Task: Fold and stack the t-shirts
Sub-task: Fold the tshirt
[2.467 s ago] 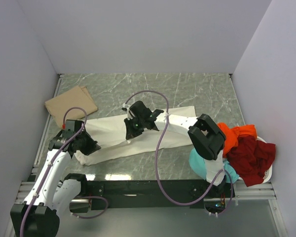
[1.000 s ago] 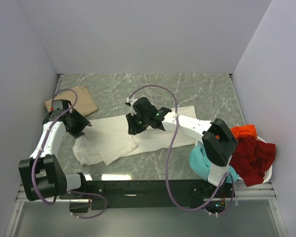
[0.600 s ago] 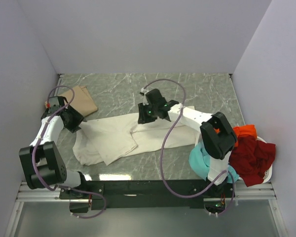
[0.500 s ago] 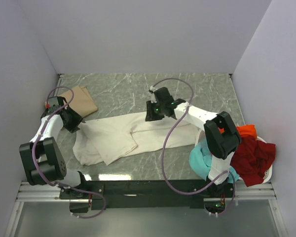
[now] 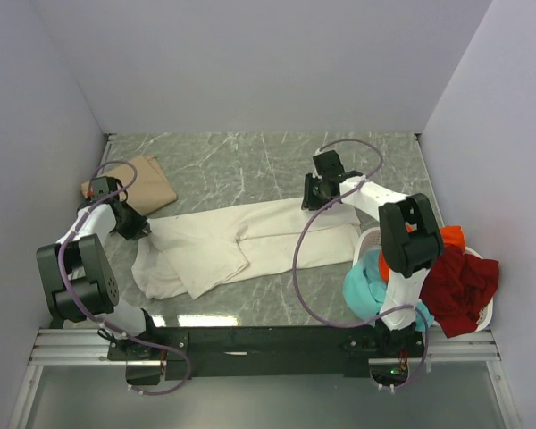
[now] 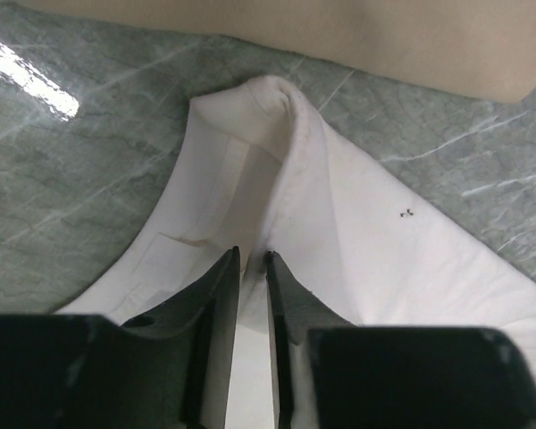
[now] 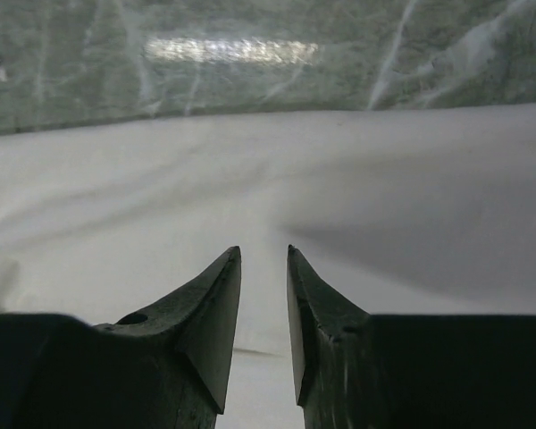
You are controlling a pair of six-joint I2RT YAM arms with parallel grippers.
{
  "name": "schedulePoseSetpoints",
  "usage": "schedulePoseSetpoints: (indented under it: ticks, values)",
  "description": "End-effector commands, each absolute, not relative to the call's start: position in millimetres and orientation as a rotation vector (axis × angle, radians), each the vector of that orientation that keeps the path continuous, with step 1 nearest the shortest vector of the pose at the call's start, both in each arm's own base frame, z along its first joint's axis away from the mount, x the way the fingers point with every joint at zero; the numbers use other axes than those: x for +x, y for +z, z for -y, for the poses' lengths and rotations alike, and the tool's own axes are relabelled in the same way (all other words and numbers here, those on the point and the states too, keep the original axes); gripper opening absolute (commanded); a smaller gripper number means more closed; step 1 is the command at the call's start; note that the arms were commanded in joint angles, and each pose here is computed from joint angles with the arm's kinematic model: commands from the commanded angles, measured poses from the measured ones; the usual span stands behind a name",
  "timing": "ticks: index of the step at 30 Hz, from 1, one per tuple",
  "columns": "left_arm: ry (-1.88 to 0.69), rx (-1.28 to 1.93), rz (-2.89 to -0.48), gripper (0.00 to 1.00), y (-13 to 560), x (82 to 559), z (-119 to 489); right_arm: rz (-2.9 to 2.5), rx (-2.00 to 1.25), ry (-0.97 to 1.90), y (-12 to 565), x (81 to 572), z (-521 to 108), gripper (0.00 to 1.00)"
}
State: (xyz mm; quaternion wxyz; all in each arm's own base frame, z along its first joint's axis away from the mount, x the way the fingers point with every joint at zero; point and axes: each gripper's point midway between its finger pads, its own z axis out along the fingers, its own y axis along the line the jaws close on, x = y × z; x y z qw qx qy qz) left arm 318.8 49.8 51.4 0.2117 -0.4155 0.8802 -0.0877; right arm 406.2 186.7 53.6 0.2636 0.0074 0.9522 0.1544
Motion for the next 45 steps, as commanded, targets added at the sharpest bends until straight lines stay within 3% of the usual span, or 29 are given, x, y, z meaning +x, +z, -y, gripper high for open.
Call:
schedulePoseSetpoints:
  ticks: [1, 7, 14, 17, 22, 25, 36, 40, 42, 45]
  values:
    - [-0.183, -1.125, -2.422, 0.23, 52, 322, -62, -2.651, 0.083, 0.325, 28, 401, -170, 0.34]
    - [-0.225, -1.141, -2.455, 0.17, 33, 320, -61, -2.692, 0.129, 0.294, 13, 400, -158, 0.34]
    - [-0.333, -1.139, -2.436, 0.18, 35, 326, -49, -2.707, 0.145, 0.276, 9, 401, -152, 0.34]
    - [-0.313, -1.139, -2.407, 0.22, 48, 322, -52, -2.713, 0.143, 0.274, 9, 400, -151, 0.34]
    - [-0.256, -1.158, -2.403, 0.41, 61, 307, -59, -2.715, 0.141, 0.281, 11, 400, -152, 0.34]
    - [-0.267, -1.143, -2.374, 0.47, 72, 306, -60, -2.714, 0.14, 0.285, 13, 400, -152, 0.34]
    - [-0.511, -1.082, -2.34, 0.49, 61, 342, -42, -2.719, 0.139, 0.27, 13, 403, -151, 0.34]
    - [-0.5, -1.101, -2.369, 0.38, 47, 345, -44, -2.723, 0.147, 0.259, 12, 403, -149, 0.34]
    - [-0.488, -1.107, -2.385, 0.24, 42, 342, -45, -2.73, 0.161, 0.251, 10, 403, -146, 0.34]
    - [-0.451, -1.127, -2.407, 0.12, 34, 335, -47, -2.74, 0.176, 0.239, 7, 402, -143, 0.34]
